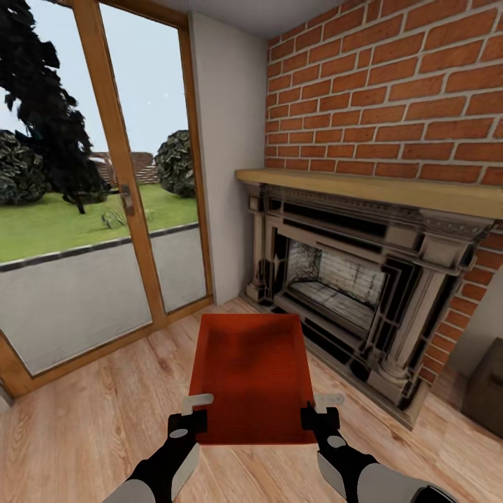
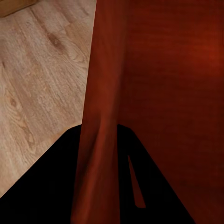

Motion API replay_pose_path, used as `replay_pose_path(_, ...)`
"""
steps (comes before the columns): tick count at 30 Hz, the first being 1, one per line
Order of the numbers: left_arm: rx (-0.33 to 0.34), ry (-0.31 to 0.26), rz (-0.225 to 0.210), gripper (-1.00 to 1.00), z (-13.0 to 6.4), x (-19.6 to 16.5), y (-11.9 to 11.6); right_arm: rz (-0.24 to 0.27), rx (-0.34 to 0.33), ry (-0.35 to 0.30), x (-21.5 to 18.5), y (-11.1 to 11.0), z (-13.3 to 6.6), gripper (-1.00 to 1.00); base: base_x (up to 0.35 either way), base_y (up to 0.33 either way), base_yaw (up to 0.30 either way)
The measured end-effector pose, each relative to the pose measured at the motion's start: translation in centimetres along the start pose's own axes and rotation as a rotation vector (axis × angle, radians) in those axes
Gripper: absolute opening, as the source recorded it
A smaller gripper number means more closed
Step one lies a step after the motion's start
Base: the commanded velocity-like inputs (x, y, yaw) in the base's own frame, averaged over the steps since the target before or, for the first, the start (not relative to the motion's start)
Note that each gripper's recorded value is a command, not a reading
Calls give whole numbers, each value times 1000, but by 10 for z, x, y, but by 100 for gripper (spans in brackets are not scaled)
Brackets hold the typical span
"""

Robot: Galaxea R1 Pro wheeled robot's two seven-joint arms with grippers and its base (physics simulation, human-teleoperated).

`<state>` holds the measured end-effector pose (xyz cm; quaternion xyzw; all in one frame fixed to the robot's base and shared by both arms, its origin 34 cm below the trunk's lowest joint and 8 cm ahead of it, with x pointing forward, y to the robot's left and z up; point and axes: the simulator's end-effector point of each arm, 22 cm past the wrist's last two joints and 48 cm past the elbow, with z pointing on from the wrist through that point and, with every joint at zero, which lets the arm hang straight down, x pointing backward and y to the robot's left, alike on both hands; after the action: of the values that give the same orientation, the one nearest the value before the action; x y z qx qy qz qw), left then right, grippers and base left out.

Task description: Move the two storage containers from the living room to the garage. In the garage, place one container on the floor and stack the other container on top of it (either order is fine).

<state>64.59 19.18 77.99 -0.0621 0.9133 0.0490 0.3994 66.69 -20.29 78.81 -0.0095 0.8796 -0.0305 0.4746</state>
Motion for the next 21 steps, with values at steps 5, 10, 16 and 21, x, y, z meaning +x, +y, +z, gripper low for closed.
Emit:
replay_pose_path(5,1,-8,-1,-100,-2,-4,0,1,0,-8,-4,0,-1,-100,0,0,0)
replay_pose_path(10,1,-16,-2,-100,-4,-8,0,1,1,-16,-9,-1,-2,-100,0,0,0)
replay_pose_path(16,2,-25,-4,-100,-6,-13,0,1,1,-26,-14,-1,-4,-100,0,0,0)
replay_pose_path(21,2,-33,-5,-100,-8,-17,0,1,1,-34,-19,-1,-5,-100,0,0,0)
